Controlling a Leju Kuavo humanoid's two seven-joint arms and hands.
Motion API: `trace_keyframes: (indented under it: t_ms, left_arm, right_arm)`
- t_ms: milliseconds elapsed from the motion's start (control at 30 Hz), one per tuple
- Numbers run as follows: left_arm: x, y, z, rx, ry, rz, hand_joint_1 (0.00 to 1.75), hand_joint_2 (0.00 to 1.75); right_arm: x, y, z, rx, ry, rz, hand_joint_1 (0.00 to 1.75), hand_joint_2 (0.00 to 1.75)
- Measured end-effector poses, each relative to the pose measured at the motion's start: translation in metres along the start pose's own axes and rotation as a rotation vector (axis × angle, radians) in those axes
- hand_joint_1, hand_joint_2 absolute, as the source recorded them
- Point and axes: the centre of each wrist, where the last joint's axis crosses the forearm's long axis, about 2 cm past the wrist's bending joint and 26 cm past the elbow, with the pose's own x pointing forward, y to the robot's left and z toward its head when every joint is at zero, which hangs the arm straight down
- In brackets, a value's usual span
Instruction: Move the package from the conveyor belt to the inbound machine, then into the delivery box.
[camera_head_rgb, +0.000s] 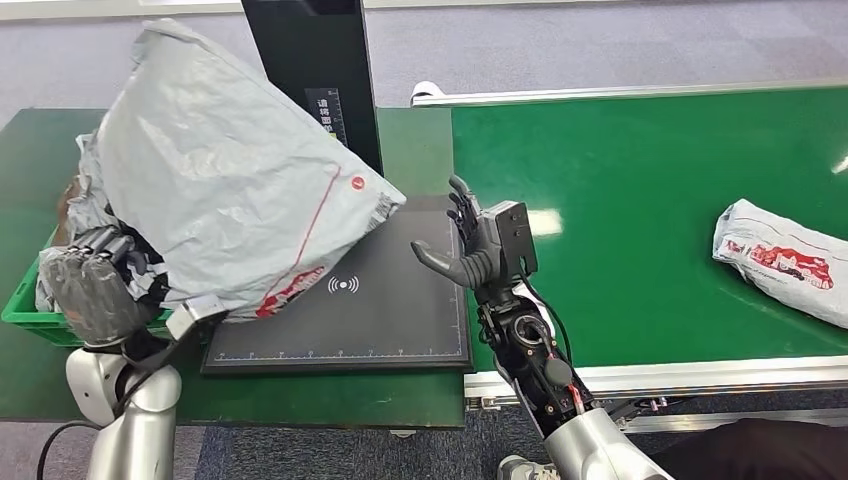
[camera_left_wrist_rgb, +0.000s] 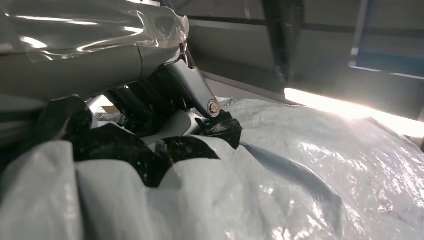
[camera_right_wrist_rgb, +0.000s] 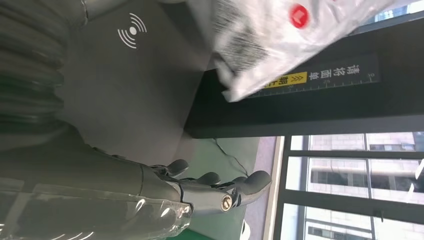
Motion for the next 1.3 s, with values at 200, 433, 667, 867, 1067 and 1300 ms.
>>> trace_keyframes:
  t_ms: [200, 433, 667, 867, 1067, 1300]
  left_arm:
    - [-0.038, -0.002, -0.017, -0.046, 0.109, -0.146, 1.75, 1.75]
    - [-0.084, -0.001, -0.045, -0.069, 0.237, -0.282, 1.75, 1.75]
    - [-0.123, 0.018, -0.062, 0.007, 0.263, -0.328, 1.73, 1.75]
    - [-0.136, 0.025, -0.070, 0.020, 0.302, -0.382, 1.21, 1.75]
    - [-0.134, 0.008, -0.072, -0.046, 0.395, -0.378, 0.00, 1.75]
    - [-0.114, -0.041, -0.070, -0.269, 0.477, -0.354, 0.00, 1.75]
  right_arm:
    - [-0.003, 0.001, 0.001, 0.024, 0.014, -0.007, 0.00, 1.75]
    - [-0.005, 0.002, 0.002, 0.037, 0.022, -0.013, 0.00, 1.75]
    - [-0.006, 0.002, 0.003, 0.035, 0.025, -0.005, 0.00, 1.75]
    - [-0.007, 0.002, 0.004, 0.026, 0.026, 0.001, 0.00, 1.75]
    - [-0.010, 0.003, 0.009, 0.016, 0.034, 0.007, 0.00, 1.75]
    - [-0.012, 0.000, 0.013, 0.014, 0.033, 0.017, 0.00, 1.75]
